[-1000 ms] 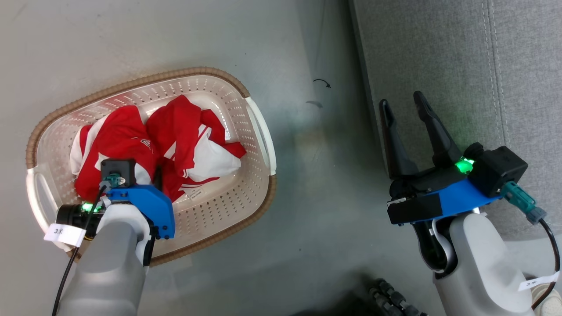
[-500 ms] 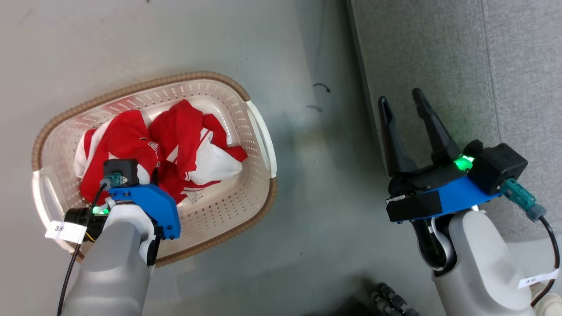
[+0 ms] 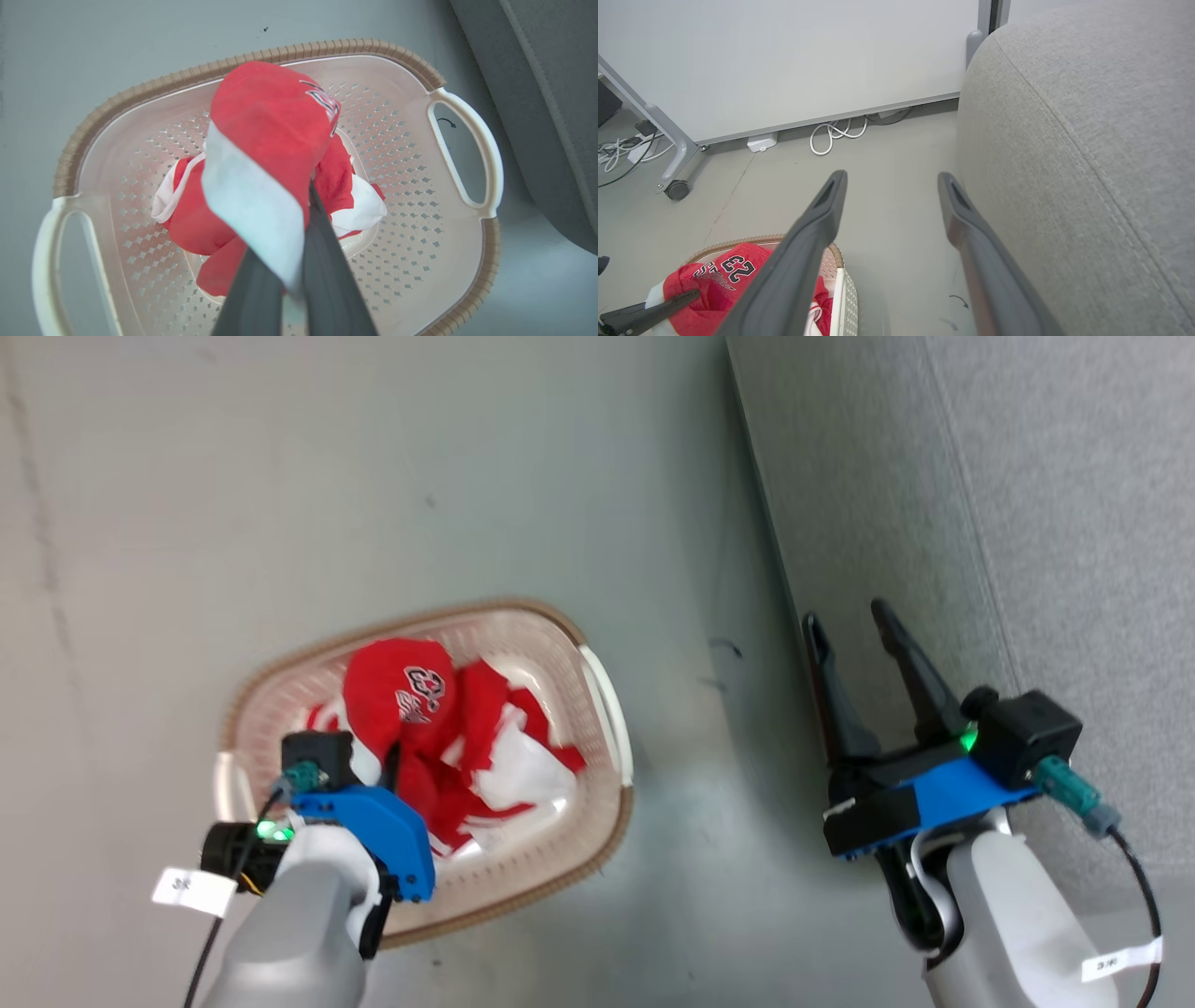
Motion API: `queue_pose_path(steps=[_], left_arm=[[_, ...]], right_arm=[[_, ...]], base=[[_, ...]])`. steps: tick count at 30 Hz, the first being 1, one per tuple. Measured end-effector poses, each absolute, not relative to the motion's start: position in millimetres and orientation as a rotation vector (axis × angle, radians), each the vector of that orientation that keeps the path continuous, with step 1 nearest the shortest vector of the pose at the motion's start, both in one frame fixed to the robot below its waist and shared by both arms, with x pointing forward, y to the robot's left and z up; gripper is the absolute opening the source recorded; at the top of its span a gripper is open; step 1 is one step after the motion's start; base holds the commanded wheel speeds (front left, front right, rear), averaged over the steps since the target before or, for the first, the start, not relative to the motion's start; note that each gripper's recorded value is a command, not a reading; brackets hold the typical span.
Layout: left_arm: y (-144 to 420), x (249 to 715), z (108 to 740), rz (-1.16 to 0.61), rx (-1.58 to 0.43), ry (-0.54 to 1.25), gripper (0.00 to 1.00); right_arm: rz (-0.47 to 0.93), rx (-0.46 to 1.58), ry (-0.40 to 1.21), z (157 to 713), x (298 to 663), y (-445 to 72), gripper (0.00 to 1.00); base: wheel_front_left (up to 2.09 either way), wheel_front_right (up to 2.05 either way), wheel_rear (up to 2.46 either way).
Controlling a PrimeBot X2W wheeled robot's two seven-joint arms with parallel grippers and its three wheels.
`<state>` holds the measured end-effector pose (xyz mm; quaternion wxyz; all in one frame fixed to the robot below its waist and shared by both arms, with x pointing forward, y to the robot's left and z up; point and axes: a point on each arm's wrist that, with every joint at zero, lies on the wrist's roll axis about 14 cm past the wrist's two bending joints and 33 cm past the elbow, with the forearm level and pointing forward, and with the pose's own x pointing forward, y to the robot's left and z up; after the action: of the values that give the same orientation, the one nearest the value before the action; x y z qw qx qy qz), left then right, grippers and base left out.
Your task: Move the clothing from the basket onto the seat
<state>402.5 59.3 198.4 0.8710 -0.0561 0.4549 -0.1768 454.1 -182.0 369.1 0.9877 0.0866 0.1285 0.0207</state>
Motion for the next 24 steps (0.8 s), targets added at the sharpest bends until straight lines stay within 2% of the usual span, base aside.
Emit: queue_pose_path(steps=[7, 15, 24], left_arm=[[57.2, 415.5, 267.4, -0.382, -0.143, 0.755, 0.00], [24.2, 424.6, 366.4, -0.497, -0.205, 0.514, 0.00], [-5.0, 425.3, 477.3, -0.632, -0.179, 0.246, 0.00]], right_arm=[[0.097, 0.177, 0.201, 402.7, 443.0, -161.9, 1.00], [0.172, 0.168, 0.167, 432.9, 424.8, -136.3, 1.00], [0.273, 0.162, 0.093, 474.2, 408.7, -103.7, 1.00]], base=[[0.00, 0.00, 0.00], [0.00, 0.00, 0.00], [0.00, 0.00, 0.00]])
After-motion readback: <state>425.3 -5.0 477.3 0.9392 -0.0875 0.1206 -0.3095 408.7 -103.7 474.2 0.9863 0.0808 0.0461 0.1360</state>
